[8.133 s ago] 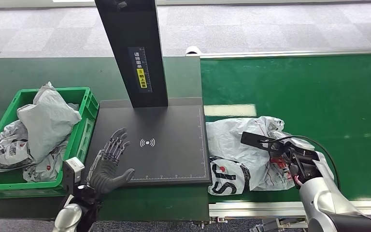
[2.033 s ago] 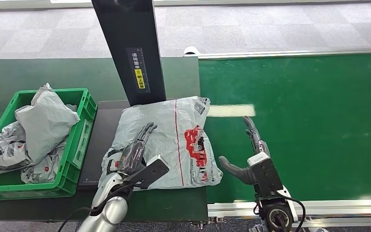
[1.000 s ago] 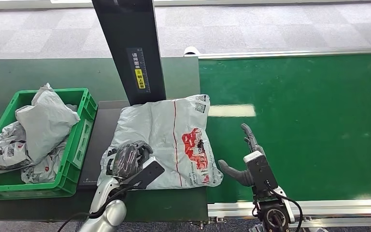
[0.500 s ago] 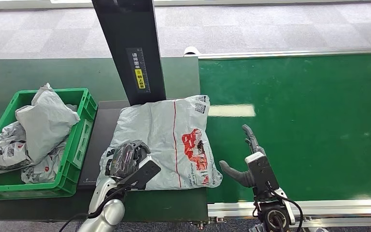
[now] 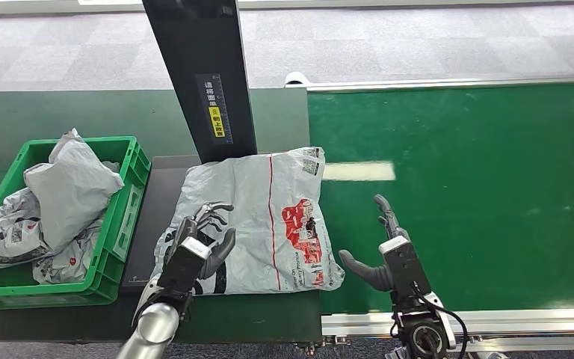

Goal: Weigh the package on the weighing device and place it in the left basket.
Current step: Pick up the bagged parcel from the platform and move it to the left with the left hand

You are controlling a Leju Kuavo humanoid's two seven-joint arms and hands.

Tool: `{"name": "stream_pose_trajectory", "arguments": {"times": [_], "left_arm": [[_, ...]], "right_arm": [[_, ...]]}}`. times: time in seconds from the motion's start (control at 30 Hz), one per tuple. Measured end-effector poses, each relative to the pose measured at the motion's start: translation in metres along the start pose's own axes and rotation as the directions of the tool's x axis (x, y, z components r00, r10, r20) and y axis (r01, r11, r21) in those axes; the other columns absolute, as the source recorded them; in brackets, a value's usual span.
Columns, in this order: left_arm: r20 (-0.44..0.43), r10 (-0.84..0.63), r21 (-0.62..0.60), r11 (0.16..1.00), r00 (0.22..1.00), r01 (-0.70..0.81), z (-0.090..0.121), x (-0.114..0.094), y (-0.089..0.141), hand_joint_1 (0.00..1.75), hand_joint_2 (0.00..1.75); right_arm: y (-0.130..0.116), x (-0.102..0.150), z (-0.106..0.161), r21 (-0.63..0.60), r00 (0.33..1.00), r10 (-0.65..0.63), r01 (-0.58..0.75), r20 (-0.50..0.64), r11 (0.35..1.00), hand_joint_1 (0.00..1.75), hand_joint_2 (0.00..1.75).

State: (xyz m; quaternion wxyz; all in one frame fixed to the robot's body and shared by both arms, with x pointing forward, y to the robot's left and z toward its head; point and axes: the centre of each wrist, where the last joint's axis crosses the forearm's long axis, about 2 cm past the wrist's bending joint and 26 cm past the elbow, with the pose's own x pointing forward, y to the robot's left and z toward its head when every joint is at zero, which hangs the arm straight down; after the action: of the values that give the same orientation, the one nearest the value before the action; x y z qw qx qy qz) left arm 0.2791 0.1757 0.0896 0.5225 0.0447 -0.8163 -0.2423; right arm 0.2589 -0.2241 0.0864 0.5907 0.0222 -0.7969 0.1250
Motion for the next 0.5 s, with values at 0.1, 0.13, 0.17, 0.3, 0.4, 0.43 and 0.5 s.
{"name": "stream_pose_trajectory", "arguments": {"times": [0.1,0.13,0.17,0.3,0.4,0.43,0.5], "left_arm": [[0.016,0.014,0.005,1.0,1.0,-0.014,-0.0005,0.0036,0.0017,0.0,1.75],[0.019,0.015,0.007,1.0,1.0,-0.015,-0.0005,0.0044,0.0021,0.0,1.75],[0.023,0.015,0.009,1.0,1.0,-0.016,-0.0006,0.005,0.0024,0.0,1.75],[0.034,0.139,-0.042,0.99,0.99,-0.137,-0.0013,0.0064,0.0018,0.0,1.75],[0.03,0.359,-0.147,0.925,0.933,-0.351,-0.0007,0.0077,-0.0014,0.0,1.75],[0.032,0.396,-0.169,0.907,0.918,-0.385,-0.0005,0.0083,-0.0019,0.0,1.75],[0.035,0.437,-0.193,0.885,0.899,-0.423,-0.0003,0.0091,-0.0023,0.0,1.75]], "right_arm": [[0.0004,-0.0009,0.0005,0.001,1.0,-0.002,0.002,-0.004,1.0,0.0,1.75],[0.0005,-0.0011,0.0006,0.001,1.0,-0.002,0.002,-0.005,1.0,0.0,1.75],[0.0006,-0.0013,0.0006,0.001,1.0,-0.002,0.002,-0.005,1.0,0.0,1.75],[0.0008,-0.0014,0.0003,0.002,1.0,-0.004,0.004,-0.001,1.0,0.0,1.75],[0.0014,-0.0016,-0.0016,0.006,1.0,-0.005,0.005,0.003,1.0,0.0,1.75],[0.0018,-0.0017,-0.0022,0.009,1.0,-0.005,0.005,0.004,1.0,0.0,1.75],[0.0025,-0.0021,-0.0029,0.012,1.0,-0.006,0.006,0.003,1.0,0.0,1.75]]}}
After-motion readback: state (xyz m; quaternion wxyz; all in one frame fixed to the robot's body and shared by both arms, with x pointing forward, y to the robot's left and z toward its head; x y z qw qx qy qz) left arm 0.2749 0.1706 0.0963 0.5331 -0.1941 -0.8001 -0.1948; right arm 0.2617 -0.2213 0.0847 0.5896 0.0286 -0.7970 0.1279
